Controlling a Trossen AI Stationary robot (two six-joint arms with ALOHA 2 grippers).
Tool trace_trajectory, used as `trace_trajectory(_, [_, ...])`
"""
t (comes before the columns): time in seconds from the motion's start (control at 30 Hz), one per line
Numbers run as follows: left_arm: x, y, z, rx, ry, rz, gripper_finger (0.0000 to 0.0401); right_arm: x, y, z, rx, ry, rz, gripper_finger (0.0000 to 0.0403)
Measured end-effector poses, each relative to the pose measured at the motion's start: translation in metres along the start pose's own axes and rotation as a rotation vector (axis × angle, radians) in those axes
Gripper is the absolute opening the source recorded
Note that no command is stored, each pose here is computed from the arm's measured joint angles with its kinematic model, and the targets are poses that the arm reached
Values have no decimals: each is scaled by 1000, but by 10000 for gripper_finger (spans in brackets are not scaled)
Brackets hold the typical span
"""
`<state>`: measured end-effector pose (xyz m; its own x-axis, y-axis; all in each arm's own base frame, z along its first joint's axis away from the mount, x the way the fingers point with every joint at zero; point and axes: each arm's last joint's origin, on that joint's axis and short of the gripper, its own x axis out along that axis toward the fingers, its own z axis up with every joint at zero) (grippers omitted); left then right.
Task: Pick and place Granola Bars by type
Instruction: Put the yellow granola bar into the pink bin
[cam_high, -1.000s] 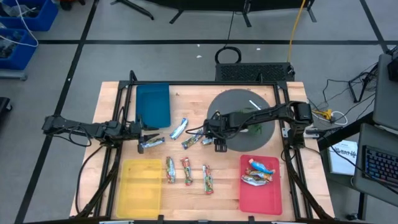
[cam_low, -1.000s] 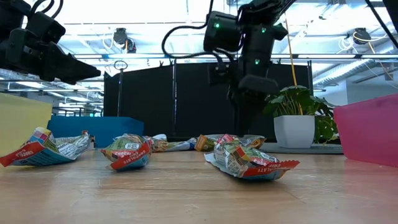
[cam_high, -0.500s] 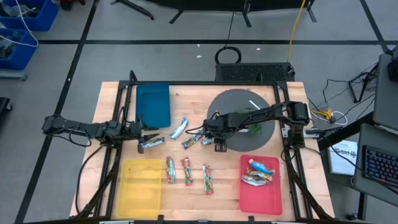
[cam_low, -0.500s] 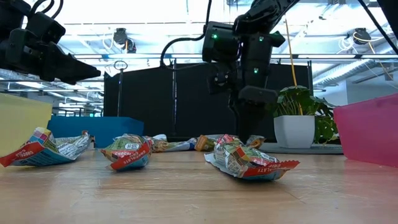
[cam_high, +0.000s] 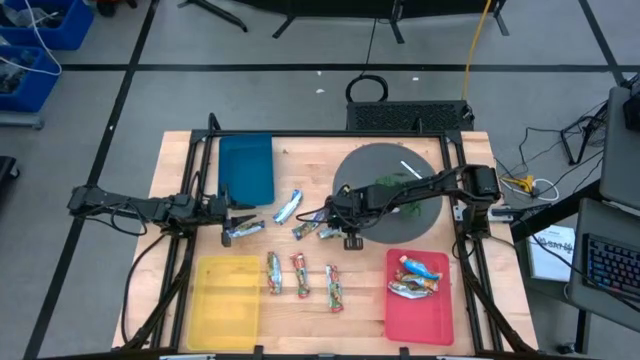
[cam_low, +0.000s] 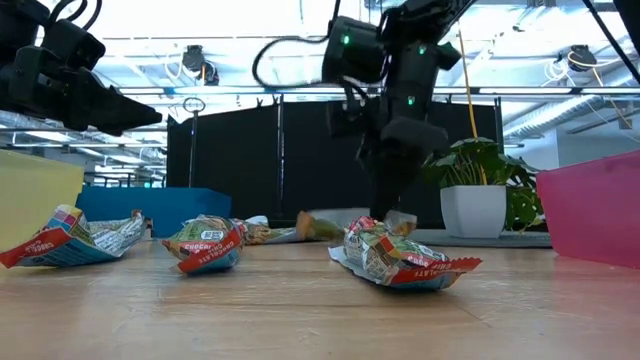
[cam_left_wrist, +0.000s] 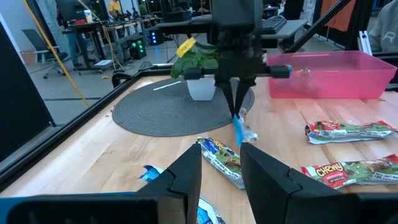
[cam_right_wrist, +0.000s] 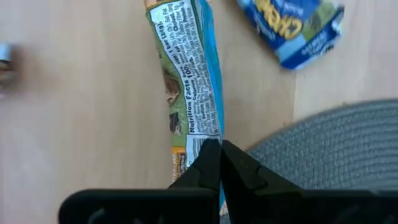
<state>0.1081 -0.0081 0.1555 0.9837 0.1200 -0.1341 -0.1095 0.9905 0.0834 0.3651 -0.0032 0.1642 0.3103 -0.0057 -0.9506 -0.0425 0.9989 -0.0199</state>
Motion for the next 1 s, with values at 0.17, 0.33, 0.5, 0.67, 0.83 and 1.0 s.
trace_trajectory(0.17, [0,0,0,0,0,0,118,-38,12,3,13,-98,15,0])
trace_trajectory(0.33, [0,0,0,-1,1,0,118,-107,36,-9,88,-221,99,0])
trace_trajectory(0.5, [0,0,0,-8,3,-1,118,-171,72,-42,273,-252,274,0])
trace_trajectory(0.67, [0,0,0,-8,5,-1,118,-201,110,-84,455,-174,236,0])
trace_trajectory(0.83, [0,0,0,-11,4,-1,118,-186,144,-118,610,-59,201,0])
trace_trajectory(1.0, [0,0,0,-11,4,-1,118,-154,172,-153,762,67,238,0])
